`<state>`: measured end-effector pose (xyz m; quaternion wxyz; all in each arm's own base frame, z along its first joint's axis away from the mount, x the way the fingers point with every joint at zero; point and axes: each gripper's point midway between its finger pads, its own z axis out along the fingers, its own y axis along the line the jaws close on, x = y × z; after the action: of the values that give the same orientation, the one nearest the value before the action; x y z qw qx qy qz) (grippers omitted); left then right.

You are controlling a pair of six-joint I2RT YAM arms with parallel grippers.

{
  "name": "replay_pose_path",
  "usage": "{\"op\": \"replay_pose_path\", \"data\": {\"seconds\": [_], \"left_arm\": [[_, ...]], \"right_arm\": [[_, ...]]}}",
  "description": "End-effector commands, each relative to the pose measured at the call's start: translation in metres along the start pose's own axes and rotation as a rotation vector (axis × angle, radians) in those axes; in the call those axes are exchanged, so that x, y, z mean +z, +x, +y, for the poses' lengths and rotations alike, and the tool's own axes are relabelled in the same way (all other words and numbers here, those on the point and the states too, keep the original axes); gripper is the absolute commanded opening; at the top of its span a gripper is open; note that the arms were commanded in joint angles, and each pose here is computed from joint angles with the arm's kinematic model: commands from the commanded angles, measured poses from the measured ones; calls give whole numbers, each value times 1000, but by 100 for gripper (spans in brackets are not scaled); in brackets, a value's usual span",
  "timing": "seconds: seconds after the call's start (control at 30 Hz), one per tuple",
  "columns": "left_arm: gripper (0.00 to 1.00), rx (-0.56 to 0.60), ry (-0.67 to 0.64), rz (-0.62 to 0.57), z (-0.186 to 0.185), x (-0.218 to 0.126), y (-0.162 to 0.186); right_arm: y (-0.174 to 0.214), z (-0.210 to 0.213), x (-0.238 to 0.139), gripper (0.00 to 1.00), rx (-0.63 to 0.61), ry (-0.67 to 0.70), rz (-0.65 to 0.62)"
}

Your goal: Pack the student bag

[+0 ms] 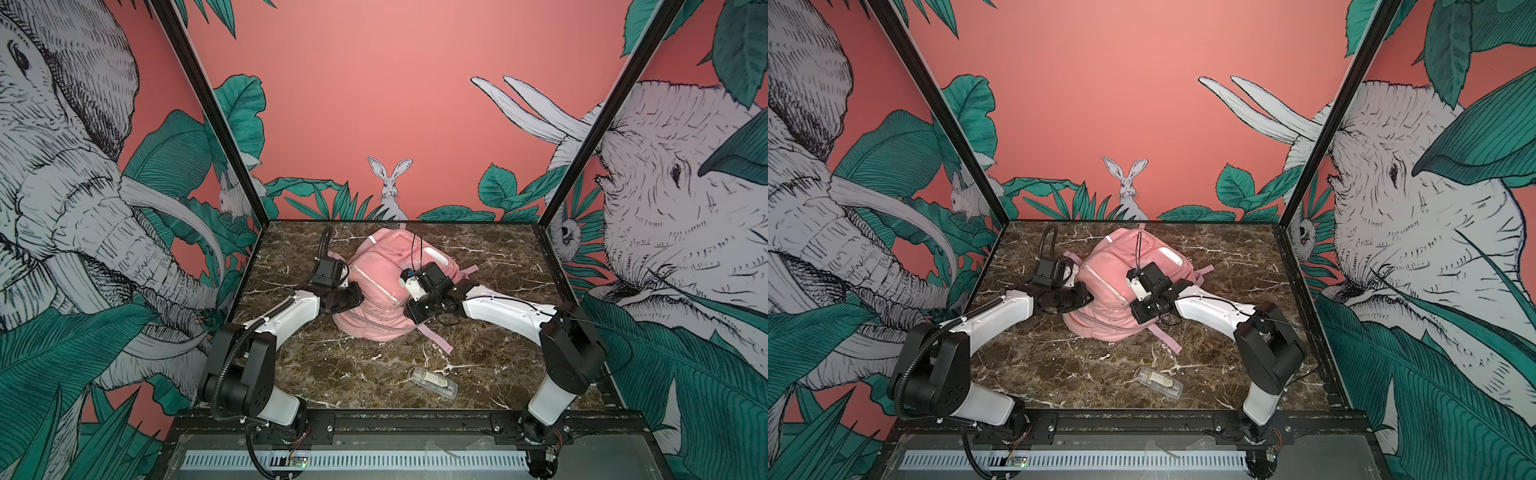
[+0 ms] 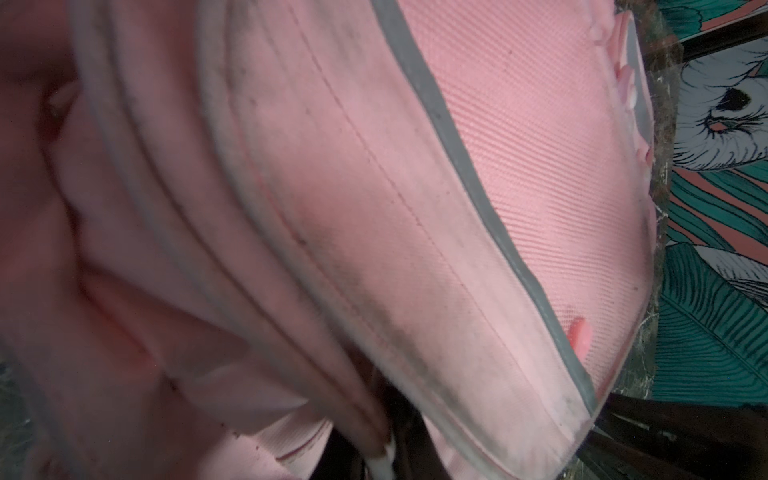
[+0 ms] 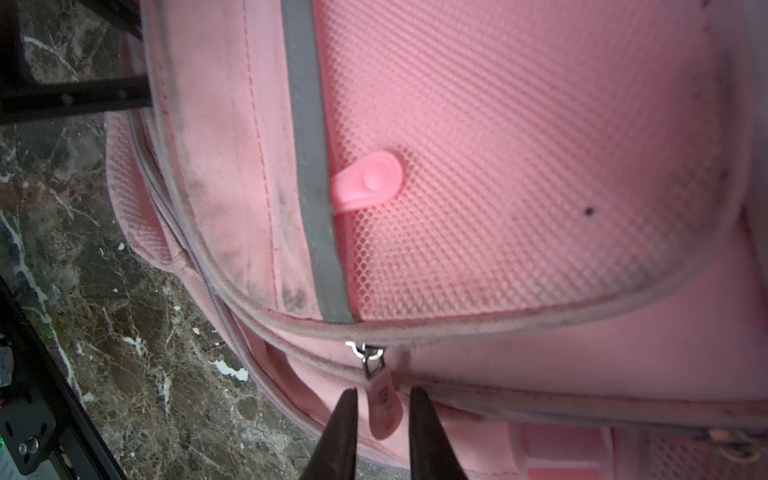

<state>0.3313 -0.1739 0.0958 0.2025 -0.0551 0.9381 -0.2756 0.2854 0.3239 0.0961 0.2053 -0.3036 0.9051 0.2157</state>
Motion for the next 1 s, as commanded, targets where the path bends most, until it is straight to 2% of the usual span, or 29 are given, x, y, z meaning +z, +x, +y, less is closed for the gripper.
{"op": "replay_pose_path", "data": {"seconds": [0.0,0.27,0.33,0.43,0.73,0.97], "left_arm": [[14,11,32,-22,-7,-2,-4],[14,11,32,-23,-6,-3,-3],[14,12,32,-24,-7,-4,-4],[14,14,32,-24,-7,-5,-3],[14,10,36,-24,-8,-3,-4],[14,9,41,-24,-10,-1,-4]], "right_arm": [[1,2,4,16,-15,19,10],[4,0,8,12,-26,49,19],[4,-2,8,20,-23,62,24],[6,-2,10,21,-27,67,32],[4,8,8,8,-45,57,31],[6,25,7,4,-72,43,42]]}}
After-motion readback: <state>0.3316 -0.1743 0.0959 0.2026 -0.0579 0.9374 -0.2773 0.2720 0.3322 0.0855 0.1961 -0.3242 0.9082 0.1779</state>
